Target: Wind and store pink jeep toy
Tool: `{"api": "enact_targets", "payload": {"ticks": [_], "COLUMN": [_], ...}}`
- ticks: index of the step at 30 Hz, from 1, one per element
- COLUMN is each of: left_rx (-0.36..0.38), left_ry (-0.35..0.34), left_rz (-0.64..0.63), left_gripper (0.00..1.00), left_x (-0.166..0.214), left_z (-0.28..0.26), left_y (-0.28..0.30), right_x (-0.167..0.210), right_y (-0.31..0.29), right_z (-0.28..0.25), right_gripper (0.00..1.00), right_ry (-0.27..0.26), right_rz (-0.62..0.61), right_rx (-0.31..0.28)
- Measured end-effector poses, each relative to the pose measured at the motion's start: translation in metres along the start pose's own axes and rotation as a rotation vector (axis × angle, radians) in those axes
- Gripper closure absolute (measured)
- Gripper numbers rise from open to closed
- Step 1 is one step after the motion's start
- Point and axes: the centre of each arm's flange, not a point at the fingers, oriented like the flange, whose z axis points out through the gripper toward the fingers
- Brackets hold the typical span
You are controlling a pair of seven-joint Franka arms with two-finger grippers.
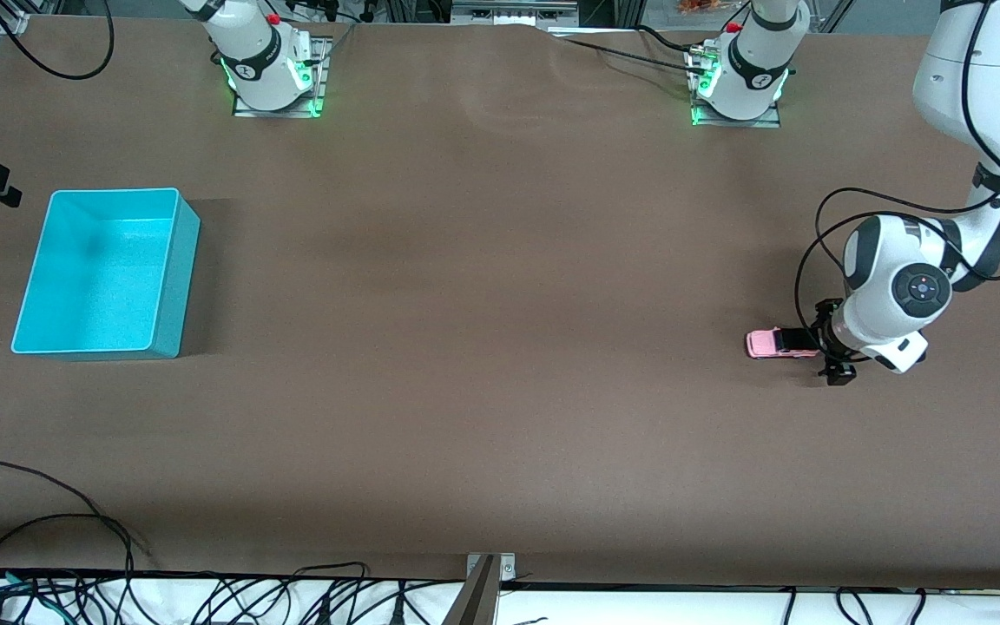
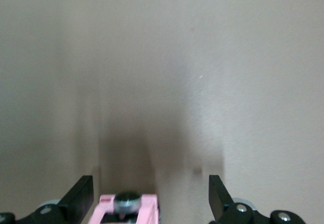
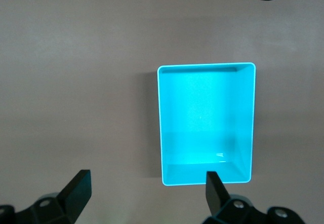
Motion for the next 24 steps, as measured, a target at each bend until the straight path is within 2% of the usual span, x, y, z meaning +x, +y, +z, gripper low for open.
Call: {"api": "enact_targets", "payload": {"ticks": [7, 15, 19, 24], "left_rx": [0.058, 0.049, 0.039, 0.030], "left_ry": [0.022, 0.033, 0.036, 0.023], "left_rz": [0.037, 0.118, 0.186, 0.332], "left_gripper": [0.00, 0.00, 0.00, 0.00], "left_x": [-0.011, -0.021, -0.020, -0.015], "left_z": [-0.049, -0.115, -0.149, -0.195], "left_y": [0.024, 0.041, 0.046, 0.047], "right_x": [0.000, 0.000, 0.000, 0.000], "right_y": [0.001, 0.001, 0.001, 0.001], "right_z": [0.000, 0.000, 0.000, 0.000], "right_gripper": [0.00, 0.00, 0.00, 0.00], "right_ry": [0.000, 0.001, 0.001, 0.001], "right_rz": [0.001, 0.002, 0.002, 0.002], "right_rx": [0.000, 0.000, 0.000, 0.000]}}
